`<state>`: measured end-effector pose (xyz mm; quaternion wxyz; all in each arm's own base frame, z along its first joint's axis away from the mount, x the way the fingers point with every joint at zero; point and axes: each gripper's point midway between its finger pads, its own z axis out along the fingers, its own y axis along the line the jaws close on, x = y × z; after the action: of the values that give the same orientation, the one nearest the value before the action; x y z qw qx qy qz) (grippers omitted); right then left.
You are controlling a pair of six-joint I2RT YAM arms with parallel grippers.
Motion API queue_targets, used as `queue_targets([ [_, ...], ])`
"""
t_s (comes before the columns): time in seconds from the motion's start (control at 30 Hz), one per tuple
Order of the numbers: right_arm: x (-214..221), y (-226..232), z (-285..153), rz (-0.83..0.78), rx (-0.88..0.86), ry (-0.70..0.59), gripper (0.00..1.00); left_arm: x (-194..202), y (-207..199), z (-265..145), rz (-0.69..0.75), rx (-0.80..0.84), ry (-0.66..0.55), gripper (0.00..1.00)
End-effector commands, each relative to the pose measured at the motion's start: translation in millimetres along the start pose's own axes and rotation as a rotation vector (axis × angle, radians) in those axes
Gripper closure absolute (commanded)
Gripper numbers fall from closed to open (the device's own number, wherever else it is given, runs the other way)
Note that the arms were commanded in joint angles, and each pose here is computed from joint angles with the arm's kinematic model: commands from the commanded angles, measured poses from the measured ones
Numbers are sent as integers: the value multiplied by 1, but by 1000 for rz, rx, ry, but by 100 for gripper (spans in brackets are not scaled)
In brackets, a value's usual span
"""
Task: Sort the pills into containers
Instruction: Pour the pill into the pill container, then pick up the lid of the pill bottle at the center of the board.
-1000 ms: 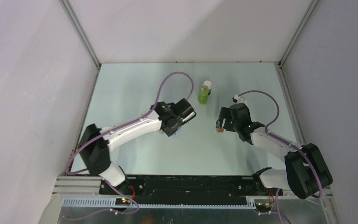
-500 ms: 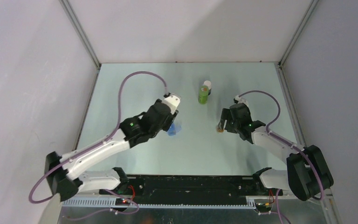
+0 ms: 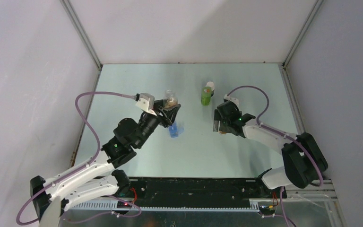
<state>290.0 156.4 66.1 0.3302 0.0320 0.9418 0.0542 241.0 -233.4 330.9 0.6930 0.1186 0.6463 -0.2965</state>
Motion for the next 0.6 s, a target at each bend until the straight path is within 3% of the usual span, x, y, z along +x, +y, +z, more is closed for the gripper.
queue_targets([
  [0.0, -4, -4, 8, -19, 113, 22, 19, -34, -35, 1, -76, 176, -135, 100],
  [0.3, 6, -3, 20, -54, 180, 91, 27, -19, -86, -17, -137, 489, -139, 100],
  [0.57, 14, -5, 23, -62, 180, 127, 41, -8, -84, -5, -102, 485, -95, 100],
])
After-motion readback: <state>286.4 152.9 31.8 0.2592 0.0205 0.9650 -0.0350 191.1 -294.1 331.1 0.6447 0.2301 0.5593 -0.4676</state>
